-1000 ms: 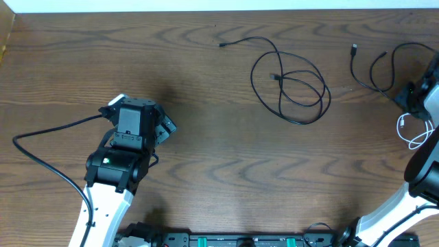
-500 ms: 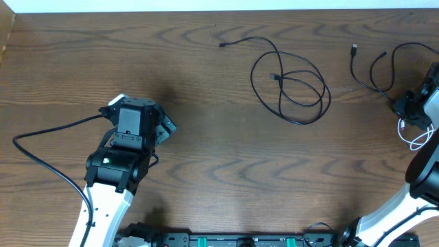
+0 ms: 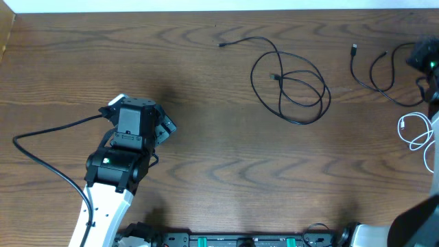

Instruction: Untangle cables

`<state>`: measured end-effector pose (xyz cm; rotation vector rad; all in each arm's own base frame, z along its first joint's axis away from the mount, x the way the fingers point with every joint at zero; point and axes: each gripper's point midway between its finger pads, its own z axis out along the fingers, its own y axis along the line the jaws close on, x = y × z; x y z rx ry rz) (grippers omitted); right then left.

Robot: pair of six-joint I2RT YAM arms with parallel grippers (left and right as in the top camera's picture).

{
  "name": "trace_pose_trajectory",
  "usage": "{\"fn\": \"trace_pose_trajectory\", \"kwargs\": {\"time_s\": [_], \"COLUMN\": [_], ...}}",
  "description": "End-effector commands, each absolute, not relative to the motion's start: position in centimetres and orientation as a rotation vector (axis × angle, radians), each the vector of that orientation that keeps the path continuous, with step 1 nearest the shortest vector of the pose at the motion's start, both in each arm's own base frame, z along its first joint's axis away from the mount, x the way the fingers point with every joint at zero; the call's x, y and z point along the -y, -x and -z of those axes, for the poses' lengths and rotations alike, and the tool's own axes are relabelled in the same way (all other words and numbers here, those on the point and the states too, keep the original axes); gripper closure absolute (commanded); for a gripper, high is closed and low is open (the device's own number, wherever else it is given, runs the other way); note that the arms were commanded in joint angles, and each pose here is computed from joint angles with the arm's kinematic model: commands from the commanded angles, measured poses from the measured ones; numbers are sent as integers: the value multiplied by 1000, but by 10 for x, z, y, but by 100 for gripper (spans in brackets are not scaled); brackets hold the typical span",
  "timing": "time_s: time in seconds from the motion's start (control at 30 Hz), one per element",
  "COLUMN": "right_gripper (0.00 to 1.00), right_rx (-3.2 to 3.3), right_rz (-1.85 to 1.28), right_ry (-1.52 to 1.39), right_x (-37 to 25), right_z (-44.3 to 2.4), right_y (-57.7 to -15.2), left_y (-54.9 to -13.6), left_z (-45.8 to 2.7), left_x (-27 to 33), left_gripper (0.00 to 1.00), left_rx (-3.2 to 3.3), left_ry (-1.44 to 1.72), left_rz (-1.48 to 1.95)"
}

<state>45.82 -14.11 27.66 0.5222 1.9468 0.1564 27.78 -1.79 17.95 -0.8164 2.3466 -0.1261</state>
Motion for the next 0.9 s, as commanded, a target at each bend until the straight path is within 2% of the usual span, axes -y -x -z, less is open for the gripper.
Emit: {"fn": "trace_pose_trajectory", "kwargs": {"time_s": [0.0,0.07,0.17,0.33,0.47,0.57,0.73,0.87], "right_gripper": [72,68,64,51,49,43,42,37], "right_rx": [-1864,-1804,-1789,-1904,-1914,-1932,-1935,-1918], "right_rz": [-295,-305,-274,-204,-203,-211,-222,-212], "right_ry": [-344,-271,-147,40,64,66,81,112], "right_x": [94,76,54,29,23,20,12,6], "right_z": [-320,-343,-354,-328,-327,-323,-320,-319], "right_y": [-460,-460,-459,-452,-449,-448,-442,-428], "left_y": [-279,-279,-279,-279,-279,-279,-279,-279], "left_z": [-183,-183,-183,-183,-183,-183,-183,-183], "left_x": [16,16,16,16,16,16,16,16], "left_gripper": [6,6,6,6,6,6,6,6], "left_rx": [-2335,-2334,-2335,-2335,-2335,-2335,-2335,-2334], "left_ry": [828,829,828,828,828,828,828,829], "left_rz": [123,123,123,123,123,123,123,123]}}
